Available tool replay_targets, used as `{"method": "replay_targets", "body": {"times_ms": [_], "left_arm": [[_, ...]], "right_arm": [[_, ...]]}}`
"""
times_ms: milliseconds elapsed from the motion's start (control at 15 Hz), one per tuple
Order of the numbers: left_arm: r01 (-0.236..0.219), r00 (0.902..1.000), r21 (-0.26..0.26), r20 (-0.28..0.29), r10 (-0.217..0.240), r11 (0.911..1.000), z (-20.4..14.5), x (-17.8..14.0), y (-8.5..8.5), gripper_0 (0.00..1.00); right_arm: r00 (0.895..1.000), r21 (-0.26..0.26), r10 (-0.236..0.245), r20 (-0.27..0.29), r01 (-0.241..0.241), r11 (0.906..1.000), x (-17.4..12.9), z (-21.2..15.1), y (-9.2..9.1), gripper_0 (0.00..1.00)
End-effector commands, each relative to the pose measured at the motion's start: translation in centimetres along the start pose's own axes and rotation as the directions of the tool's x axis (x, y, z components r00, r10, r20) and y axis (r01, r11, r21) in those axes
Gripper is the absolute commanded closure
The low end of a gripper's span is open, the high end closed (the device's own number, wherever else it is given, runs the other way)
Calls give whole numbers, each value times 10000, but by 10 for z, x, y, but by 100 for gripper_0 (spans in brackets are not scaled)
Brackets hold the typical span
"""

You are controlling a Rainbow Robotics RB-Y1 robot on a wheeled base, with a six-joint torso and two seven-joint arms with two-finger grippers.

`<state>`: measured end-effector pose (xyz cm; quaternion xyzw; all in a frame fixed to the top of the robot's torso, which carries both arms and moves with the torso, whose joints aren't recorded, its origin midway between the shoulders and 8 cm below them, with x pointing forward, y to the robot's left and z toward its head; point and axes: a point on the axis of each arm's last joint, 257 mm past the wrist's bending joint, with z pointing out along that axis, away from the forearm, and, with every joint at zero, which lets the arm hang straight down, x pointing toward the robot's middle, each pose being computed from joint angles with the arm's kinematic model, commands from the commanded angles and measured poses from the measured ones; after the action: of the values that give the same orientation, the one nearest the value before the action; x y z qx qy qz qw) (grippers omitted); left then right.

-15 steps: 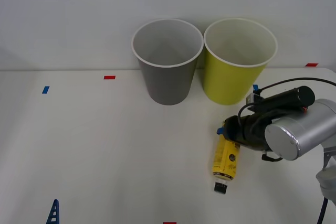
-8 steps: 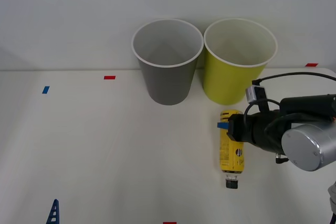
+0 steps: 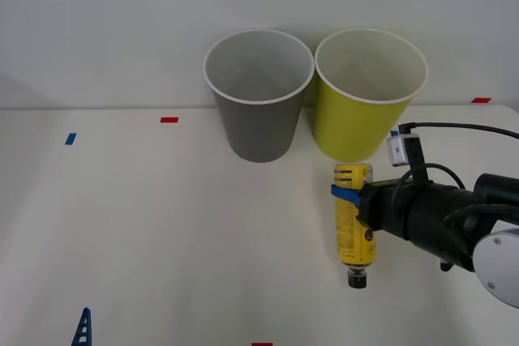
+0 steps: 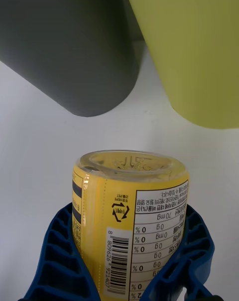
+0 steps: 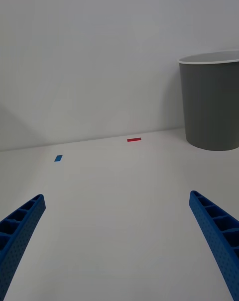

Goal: Put cans in the gray bin and PET bottles in the light green bin.

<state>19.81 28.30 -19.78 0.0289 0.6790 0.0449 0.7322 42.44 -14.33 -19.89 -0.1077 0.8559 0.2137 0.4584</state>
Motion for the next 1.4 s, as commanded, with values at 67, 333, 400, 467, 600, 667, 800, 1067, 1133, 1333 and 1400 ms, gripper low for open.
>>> {"method": "replay_targets", "body": {"times_ms": [67, 333, 400, 467, 600, 667, 800, 1067, 1133, 1333, 1400], "left_arm": [[0, 10000, 0, 0, 0, 10000, 0, 0, 0, 0], [0, 10000, 0, 0, 0, 10000, 0, 0, 0, 0], [0, 10000, 0, 0, 0, 10000, 0, 0, 0, 0], [0, 10000, 0, 0, 0, 10000, 0, 0, 0, 0], [0, 10000, 0, 0, 0, 10000, 0, 0, 0, 0], [0, 10000, 0, 0, 0, 10000, 0, 0, 0, 0], [0, 10000, 0, 0, 0, 10000, 0, 0, 0, 0], [0, 10000, 0, 0, 0, 10000, 0, 0, 0, 0], [0, 10000, 0, 0, 0, 10000, 0, 0, 0, 0], [0, 10000, 0, 0, 0, 10000, 0, 0, 0, 0], [0, 10000, 0, 0, 0, 10000, 0, 0, 0, 0]], "right_arm": [[9948, -135, -399, 934, 414, 9991, -22, -19, 12, 100], [9535, -142, -397, 2987, 460, 9988, -77, -49, 29, 100], [9324, -129, -355, 3598, 430, 9990, -93, -57, 31, 100], [9185, -68, -324, 3941, 381, 9992, -103, -63, 30, 100], [8967, 47, -331, 4415, 346, 9994, -118, -74, 27, 100], [8836, 212, -444, 4661, 390, 9990, -128, -82, 26, 100], [8617, 496, -622, 5036, 431, 9978, -143, -96, 30, 100], [8305, 516, -99, 5569, -227, 9984, -163, -108, 43, 100], [8228, 460, 65, 5682, -397, 9982, -168, -109, 45, 100], [8145, 606, 210, 5798, -687, 9958, -187, -109, 46, 100], [8144, 849, -3, 5803, -601, 9946, -192, -110, 44, 100]]}}
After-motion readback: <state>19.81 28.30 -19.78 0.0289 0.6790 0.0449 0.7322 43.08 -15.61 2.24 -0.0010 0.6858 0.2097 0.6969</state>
